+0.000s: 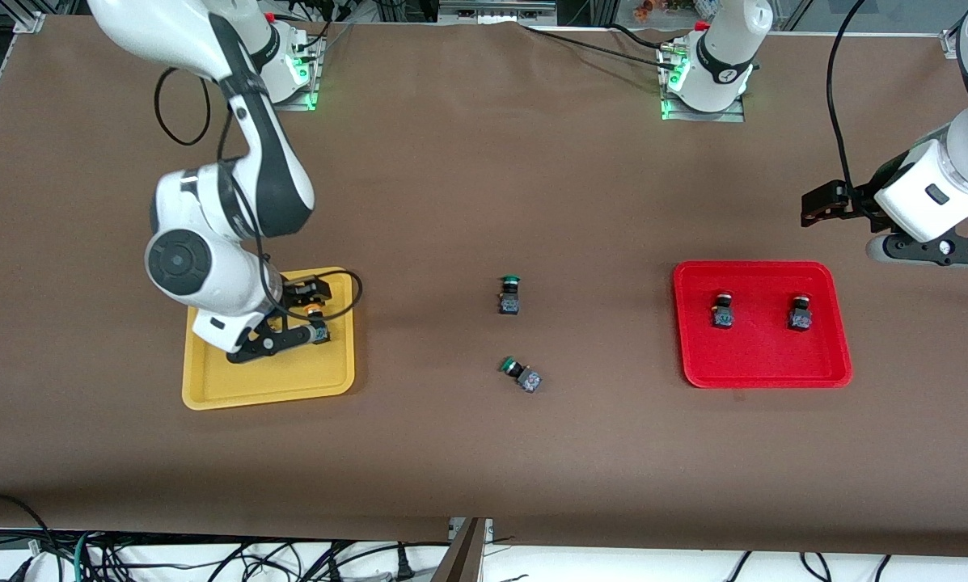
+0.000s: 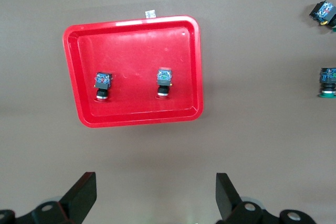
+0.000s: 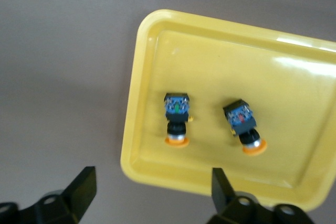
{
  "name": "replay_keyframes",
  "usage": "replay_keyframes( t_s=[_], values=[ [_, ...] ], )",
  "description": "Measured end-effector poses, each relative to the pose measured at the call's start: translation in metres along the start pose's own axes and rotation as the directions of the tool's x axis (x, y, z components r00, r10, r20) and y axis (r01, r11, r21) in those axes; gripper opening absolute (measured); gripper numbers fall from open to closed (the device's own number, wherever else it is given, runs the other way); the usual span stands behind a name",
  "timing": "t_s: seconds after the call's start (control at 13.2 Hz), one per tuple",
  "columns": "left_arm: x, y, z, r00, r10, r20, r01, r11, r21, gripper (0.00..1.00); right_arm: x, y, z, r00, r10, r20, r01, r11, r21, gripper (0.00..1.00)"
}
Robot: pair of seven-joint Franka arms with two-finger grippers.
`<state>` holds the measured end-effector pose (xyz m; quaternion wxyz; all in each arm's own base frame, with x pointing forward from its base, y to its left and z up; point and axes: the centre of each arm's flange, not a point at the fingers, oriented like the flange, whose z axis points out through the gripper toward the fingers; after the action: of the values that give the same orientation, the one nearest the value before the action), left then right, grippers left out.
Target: Place red and yellow buttons in trays
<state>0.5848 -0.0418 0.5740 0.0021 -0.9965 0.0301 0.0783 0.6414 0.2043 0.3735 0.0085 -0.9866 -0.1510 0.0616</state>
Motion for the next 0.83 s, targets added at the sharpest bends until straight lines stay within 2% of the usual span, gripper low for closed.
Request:
replay_keyframes(
  t_s=[0.15, 0.23, 0.38, 0.61, 0.83],
  values=[
    [0.0, 0.0, 0.0, 1.0, 0.002, 0.0, -0.002, 1.0, 0.0, 1.0, -0.013, 0.028, -0.046, 0.999, 0.044, -0.031, -0.044, 0.999, 0.006, 1.0],
    [0.0, -0.001, 0.0, 1.0, 0.003, 0.0, -0.003, 1.0, 0.0, 1.0, -0.021, 0.055, -0.063, 0.996, 0.081, -0.029, -0.081, 0.997, 0.018, 1.0],
    [0.001, -0.001, 0.001, 1.0, 0.004, 0.002, -0.004, 1.0, 0.0, 1.0, -0.036, 0.09, -0.08, 0.992, 0.128, 0.016, -0.128, 0.99, 0.065, 1.0],
    [0.002, -0.002, 0.002, 1.0, 0.003, 0.003, -0.003, 1.0, 0.0, 1.0, -0.053, 0.086, -0.109, 0.993, 0.115, 0.031, -0.118, 0.989, 0.089, 1.0],
    [0.002, -0.002, 0.001, 1.0, 0.003, 0.0, -0.003, 1.0, -0.001, 1.0, -0.083, 0.085, -0.15, 0.994, 0.105, -0.002, -0.104, 0.989, 0.108, 1.0]
  ],
)
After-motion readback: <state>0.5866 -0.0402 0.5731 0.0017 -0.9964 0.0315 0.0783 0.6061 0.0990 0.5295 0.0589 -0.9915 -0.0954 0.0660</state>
